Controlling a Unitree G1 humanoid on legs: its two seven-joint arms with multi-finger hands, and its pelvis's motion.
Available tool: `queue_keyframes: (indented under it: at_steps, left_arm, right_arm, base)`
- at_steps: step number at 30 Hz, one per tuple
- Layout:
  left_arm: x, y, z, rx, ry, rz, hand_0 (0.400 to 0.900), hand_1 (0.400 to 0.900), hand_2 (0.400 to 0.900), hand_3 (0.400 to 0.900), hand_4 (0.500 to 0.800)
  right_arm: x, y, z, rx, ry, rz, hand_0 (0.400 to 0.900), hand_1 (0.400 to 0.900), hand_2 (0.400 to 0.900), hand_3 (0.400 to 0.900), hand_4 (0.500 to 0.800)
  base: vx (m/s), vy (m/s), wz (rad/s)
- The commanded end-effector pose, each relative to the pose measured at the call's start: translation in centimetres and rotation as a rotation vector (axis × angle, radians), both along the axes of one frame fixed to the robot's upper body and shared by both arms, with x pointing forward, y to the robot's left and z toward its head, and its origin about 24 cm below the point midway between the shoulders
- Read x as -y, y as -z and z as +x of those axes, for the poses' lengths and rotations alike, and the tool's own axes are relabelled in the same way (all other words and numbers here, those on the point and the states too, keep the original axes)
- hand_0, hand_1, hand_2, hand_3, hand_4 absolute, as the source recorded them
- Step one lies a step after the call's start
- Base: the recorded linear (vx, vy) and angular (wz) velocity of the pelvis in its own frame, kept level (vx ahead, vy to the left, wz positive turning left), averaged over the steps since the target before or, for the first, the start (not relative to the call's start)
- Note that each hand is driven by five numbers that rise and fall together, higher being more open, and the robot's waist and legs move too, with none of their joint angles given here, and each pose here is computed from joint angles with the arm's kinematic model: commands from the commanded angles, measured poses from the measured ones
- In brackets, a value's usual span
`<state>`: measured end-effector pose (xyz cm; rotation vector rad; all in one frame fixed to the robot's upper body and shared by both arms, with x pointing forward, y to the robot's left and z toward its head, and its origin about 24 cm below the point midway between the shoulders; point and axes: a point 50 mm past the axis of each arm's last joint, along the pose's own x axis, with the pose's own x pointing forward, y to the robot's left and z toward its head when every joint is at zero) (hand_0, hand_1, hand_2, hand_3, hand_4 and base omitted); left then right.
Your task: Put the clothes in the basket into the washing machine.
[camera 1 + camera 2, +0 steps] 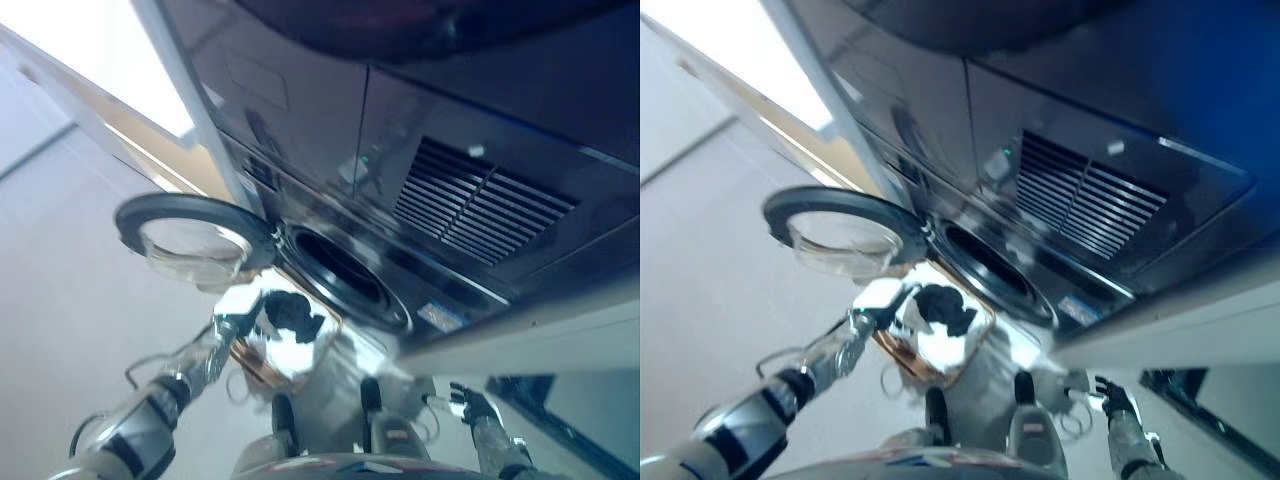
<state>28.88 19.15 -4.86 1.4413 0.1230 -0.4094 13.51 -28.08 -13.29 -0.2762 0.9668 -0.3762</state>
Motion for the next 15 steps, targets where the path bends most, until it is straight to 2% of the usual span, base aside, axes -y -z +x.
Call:
queue_keyframes:
  at_steps: [1, 3, 5, 6, 10, 12, 15]
  left_arm:
    - [0.4, -4.1, 3.6, 0.205, 0.083, 0.098, 0.9, 0.9, 0.9, 0.9, 0.8]
    - [0.7, -5.4, 4.8, 0.23, 0.151, 0.184, 0.9, 0.9, 0.9, 0.9, 0.8]
    - [0.6, -6.3, 5.6, 0.243, 0.177, 0.25, 0.9, 0.9, 0.9, 0.9, 0.8]
    - [0.3, -6.8, 6.1, 0.245, 0.162, 0.27, 0.9, 0.9, 0.9, 0.9, 0.8]
    - [0.6, -9.7, 7.9, 0.338, 0.161, 0.297, 0.9, 0.9, 0.9, 0.9, 0.8]
    - [0.3, -10.3, 8.4, 0.326, 0.164, 0.354, 0.9, 0.9, 0.9, 0.9, 0.8]
    - [0.3, -11.4, 9.1, 0.322, 0.152, 0.363, 0.9, 0.9, 0.9, 0.9, 0.8]
  right_arm:
    - [3.2, -2.2, 1.7, 0.109, 0.07, -0.104, 0.9, 0.9, 0.9, 0.9, 0.8]
    - [3.8, -3.0, 2.6, 0.16, 0.09, -0.108, 0.9, 0.9, 0.9, 0.9, 0.8]
    - [4.3, -3.8, 3.6, 0.209, 0.09, -0.114, 0.9, 0.9, 0.9, 0.9, 0.8]
    - [4.5, -4.2, 4.0, 0.233, 0.096, -0.119, 0.9, 0.9, 0.9, 0.9, 0.8]
    - [5.0, -5.7, 5.9, 0.337, 0.126, -0.118, 0.9, 0.9, 0.9, 0.9, 0.8]
    - [5.0, -6.6, 7.0, 0.385, 0.118, -0.116, 0.9, 0.9, 0.9, 0.9, 0.8]
    - [5.4, -7.1, 7.3, 0.415, 0.133, -0.118, 0.9, 0.9, 0.9, 0.9, 0.8]
  base:
    - [-0.084, 0.054, -0.32]
    - [-0.066, 0.042, -0.23]
    - [-0.081, 0.038, -0.16]
    - [-0.092, 0.023, -0.11]
    - [-0.095, -0.009, -0.03]
    - [-0.088, 0.002, -0.16]
    - [-0.053, -0.023, -0.01]
